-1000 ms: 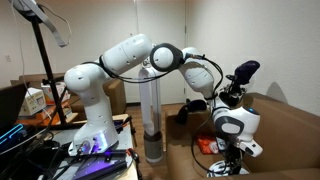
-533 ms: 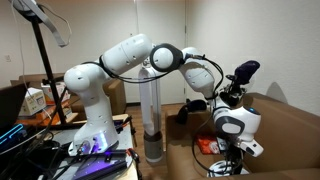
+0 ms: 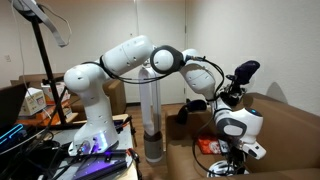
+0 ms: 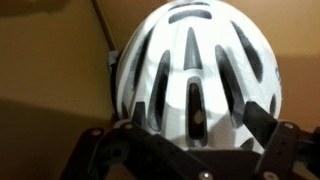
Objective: Move the helmet from the seat of the brown chair to the right arm rest
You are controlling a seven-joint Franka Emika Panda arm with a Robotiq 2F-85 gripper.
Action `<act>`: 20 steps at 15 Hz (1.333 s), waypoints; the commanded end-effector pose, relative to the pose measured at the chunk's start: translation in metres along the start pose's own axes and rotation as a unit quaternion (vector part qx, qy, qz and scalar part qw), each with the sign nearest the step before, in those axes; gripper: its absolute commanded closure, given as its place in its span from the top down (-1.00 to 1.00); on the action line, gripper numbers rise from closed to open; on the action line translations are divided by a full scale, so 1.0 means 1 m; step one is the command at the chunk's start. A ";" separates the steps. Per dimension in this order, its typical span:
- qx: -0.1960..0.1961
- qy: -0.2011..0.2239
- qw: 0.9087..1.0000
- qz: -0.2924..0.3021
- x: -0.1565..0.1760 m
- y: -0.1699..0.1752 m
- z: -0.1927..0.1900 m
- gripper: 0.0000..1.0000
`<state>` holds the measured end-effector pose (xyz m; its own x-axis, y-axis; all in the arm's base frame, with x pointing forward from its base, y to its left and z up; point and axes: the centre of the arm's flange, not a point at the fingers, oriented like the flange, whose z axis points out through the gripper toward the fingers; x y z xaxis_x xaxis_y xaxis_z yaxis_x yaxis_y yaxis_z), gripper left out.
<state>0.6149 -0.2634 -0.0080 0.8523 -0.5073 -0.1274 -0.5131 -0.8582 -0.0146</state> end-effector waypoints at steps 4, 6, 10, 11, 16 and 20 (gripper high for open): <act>0.006 -0.004 1.000 -0.006 0.012 0.002 0.025 0.50; 0.006 -0.002 1.000 -0.007 0.014 0.002 0.028 0.33; 0.008 -0.002 1.000 -0.008 0.015 0.000 0.027 -0.05; 0.009 -0.003 1.000 -0.008 0.014 0.000 0.025 -0.06; 0.016 0.008 1.000 -0.003 0.002 -0.004 -0.008 -0.06; 0.021 0.019 1.000 -0.002 -0.007 -0.012 -0.051 -0.06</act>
<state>0.6321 -0.2610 -0.0038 0.8606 -0.4998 -0.0978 -0.5046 -0.8628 -0.0308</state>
